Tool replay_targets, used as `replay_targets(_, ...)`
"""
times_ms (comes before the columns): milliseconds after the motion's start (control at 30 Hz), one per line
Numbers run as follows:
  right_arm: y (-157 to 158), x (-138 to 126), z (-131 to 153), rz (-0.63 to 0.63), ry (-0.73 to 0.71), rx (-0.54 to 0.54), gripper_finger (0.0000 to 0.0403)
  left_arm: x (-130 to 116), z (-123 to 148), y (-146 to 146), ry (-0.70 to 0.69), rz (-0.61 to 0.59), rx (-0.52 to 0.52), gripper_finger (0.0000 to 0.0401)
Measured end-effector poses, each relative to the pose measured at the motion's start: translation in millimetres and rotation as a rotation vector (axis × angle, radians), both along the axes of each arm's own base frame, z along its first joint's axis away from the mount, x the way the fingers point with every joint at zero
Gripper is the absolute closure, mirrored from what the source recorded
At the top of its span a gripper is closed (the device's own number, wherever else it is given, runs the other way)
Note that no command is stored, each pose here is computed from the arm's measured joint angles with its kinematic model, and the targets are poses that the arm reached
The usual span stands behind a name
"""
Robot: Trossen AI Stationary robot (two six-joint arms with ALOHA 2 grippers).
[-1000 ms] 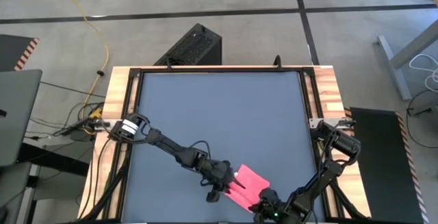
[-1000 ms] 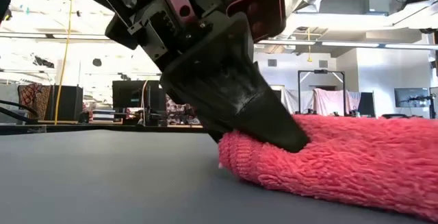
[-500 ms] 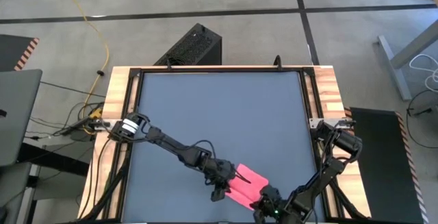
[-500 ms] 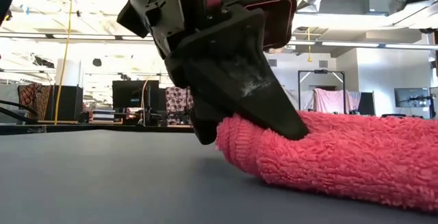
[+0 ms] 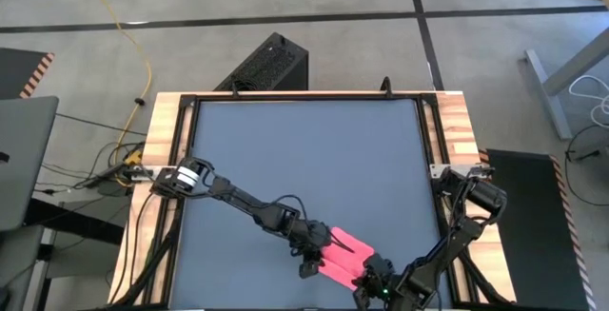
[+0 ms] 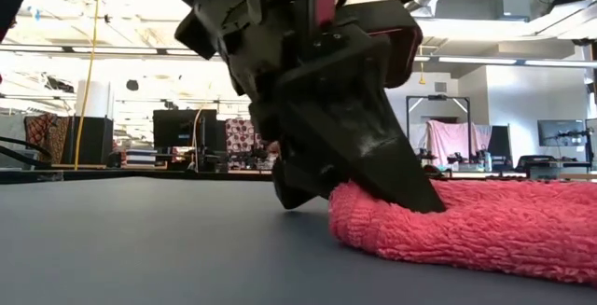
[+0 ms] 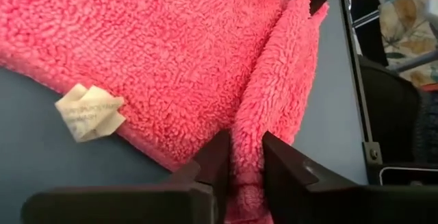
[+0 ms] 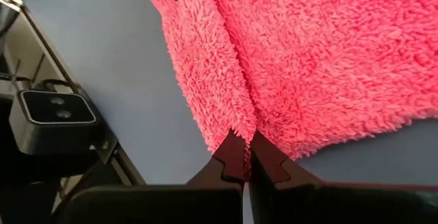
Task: Roll towel
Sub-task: Roll the microfiber towel
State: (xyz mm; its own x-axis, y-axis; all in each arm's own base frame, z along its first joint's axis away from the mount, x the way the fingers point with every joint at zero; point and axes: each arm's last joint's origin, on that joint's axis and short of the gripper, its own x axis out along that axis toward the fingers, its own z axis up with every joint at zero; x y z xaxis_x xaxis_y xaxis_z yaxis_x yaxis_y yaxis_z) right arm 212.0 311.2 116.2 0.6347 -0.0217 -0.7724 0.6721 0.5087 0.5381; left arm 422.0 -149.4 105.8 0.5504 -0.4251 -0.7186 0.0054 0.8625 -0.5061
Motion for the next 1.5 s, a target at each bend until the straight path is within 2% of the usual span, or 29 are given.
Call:
replay_targets(167, -4.0, 3.7, -1.2, 0.015, 0.047, -0.004, 0.0383, 8.8, 10.5, 2.7, 0.019, -0.061, 0.028, 0.0311)
replay_targets(233, -5.4, 5.4, -1.2, 0.024, 0.063, -0.001, 0.0383, 11.2, 18.5, 2.7, 0.059, -0.091, 0.07, 0.0309)
replay_targets(333, -6.3, 6.8, -1.5, 0.027, 0.064, -0.004, 0.0383, 9.4, 30.2, 3.2, 0.15, -0.121, 0.182, 0.0308)
replay_targets(433, -6.7, 7.0, -2.0, 0.027, 0.066, -0.005, 0.0383, 1.7, 40.3, -2.1, 0.216, -0.162, 0.36, 0.0308)
replay_targets(500, -7.3, 8.0, -2.2, 0.027, 0.07, -0.003, 0.0383, -1.4, 48.6, -10.6, 0.173, -0.167, 0.469, 0.0308)
replay_targets(667, -7.7, 8.3, -2.7, 0.027, 0.072, -0.004, 0.0383, -15.0, 81.8, -32.3, 0.022, -0.128, 0.629, 0.0308)
replay_targets(767, -7.7, 8.4, -2.9, 0.031, 0.072, -0.007, 0.0383, -20.9, 94.6, -56.6, -0.171, -0.125, 0.701, 0.0308)
replay_targets(900, -8.7, 9.8, -3.1, 0.034, 0.071, -0.013, 0.0383, -27.2, 103.9, -90.0, -0.443, -0.19, 0.689, 0.0308)
replay_targets(1000, -10.3, 12.0, -3.2, 0.036, 0.078, -0.011, 0.0383, -22.1, 93.9, -95.6, -0.527, -0.225, 0.644, 0.0308)
replay_targets(1100, -11.1, 13.3, -3.4, 0.032, 0.076, -0.01, 0.0383, -12.5, 70.8, -75.7, -0.465, -0.187, 0.66, 0.0308)
replay_targets(1167, -11.5, 14.3, -3.2, 0.035, 0.086, -0.001, 0.0383, -3.2, 67.0, -64.4, -0.482, -0.159, 0.605, 0.0308)
replay_targets(1300, -11.5, 15.8, -3.1, 0.033, 0.076, 0.005, 0.0383, 7.0, 59.2, -57.0, -0.483, -0.197, 0.462, 0.0308)
replay_targets(1400, -11.3, 15.8, -2.9, 0.033, 0.075, 0.005, 0.0382, 5.7, 37.3, -59.3, -0.414, -0.218, 0.468, 0.0308)
replay_targets(1500, -11.4, 16.3, -2.8, 0.03, 0.07, 0.007, 0.0382, 2.8, 34.3, -64.2, -0.408, -0.224, 0.482, 0.0308)
